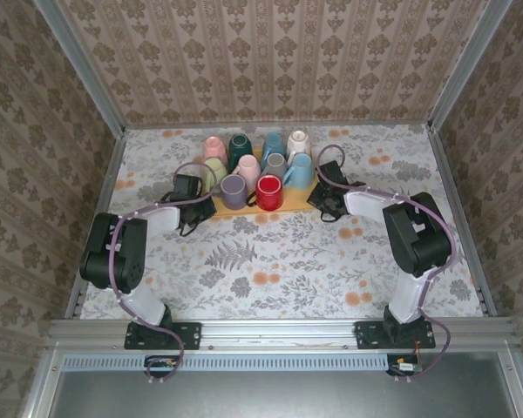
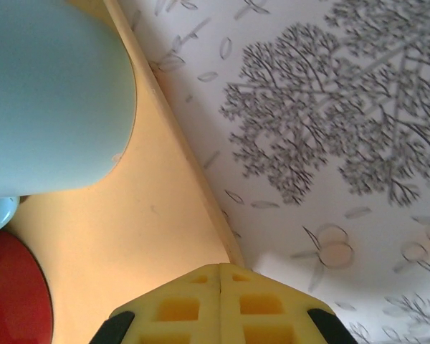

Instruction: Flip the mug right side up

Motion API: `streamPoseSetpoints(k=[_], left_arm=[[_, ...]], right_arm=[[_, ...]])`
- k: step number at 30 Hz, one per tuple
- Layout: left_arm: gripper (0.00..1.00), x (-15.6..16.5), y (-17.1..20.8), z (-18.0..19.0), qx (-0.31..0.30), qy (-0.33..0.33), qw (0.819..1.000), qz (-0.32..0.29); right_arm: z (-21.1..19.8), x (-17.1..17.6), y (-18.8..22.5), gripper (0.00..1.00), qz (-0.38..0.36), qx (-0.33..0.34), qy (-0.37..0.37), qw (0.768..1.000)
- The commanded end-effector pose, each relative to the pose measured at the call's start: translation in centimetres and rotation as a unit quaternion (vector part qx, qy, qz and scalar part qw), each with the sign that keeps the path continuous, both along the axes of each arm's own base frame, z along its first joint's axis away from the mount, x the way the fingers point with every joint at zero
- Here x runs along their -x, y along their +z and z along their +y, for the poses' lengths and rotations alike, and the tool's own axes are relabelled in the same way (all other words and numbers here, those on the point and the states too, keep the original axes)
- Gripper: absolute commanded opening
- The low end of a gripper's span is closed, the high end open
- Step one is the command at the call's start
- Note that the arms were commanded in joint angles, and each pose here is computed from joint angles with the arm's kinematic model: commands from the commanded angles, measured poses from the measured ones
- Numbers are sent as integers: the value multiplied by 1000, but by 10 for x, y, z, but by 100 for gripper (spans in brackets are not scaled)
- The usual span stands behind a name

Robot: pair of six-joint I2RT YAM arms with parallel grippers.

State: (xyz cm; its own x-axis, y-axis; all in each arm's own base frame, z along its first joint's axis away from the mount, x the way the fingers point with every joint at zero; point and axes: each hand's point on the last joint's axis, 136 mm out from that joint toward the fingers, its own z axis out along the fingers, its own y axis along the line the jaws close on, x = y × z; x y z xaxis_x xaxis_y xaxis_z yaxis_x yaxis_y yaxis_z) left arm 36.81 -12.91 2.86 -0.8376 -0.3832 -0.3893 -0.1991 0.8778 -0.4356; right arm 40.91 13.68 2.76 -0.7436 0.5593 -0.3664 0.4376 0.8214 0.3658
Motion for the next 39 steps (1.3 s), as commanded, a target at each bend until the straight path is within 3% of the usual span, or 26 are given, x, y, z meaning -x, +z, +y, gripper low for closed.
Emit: streamPoseSetpoints(k=[1, 7, 13, 19, 21, 24, 27, 30, 32, 35, 37, 39], left_arm=[[0, 105, -64, 11, -25, -15, 978, 207], [0, 109, -60, 10, -28, -24, 979, 202], [0, 112, -46, -6, -33, -41, 982, 180], [0, 94, 16, -5, -64, -61, 992, 91], [3, 87, 43, -5, -81, -77, 992, 53], [14, 82, 76, -18, -99, -128, 987, 3], [26, 86, 101, -51, -126, -237, 961, -61], [34, 89, 117, -80, -217, -350, 902, -127], [35, 92, 117, -100, -241, -416, 867, -129], [36, 89, 111, -120, -238, -473, 841, -113], [37, 82, 112, -134, -228, -487, 833, -130], [38, 73, 112, -144, -222, -491, 830, -145]], right_arm=[[-44, 120, -72, 0, 222, 82, -17, 971], [-48, 140, -60, 0, 206, 74, -34, 975], [-45, 135, -51, 0, 189, 73, -23, 979], [-30, 101, 14, 1, 85, 59, 52, 993], [-26, 92, 43, 9, 45, 58, 80, 994], [-12, 85, 78, 29, -10, 41, 135, 990], [4, 86, 114, 47, -77, 22, 207, 975], [16, 91, 147, 48, -144, 11, 264, 954], [14, 93, 164, 49, -193, 16, 265, 944], [17, 99, 184, 54, -267, 7, 272, 925], [20, 105, 194, 61, -284, -5, 281, 917], [16, 108, 194, 71, -277, -8, 263, 924]])
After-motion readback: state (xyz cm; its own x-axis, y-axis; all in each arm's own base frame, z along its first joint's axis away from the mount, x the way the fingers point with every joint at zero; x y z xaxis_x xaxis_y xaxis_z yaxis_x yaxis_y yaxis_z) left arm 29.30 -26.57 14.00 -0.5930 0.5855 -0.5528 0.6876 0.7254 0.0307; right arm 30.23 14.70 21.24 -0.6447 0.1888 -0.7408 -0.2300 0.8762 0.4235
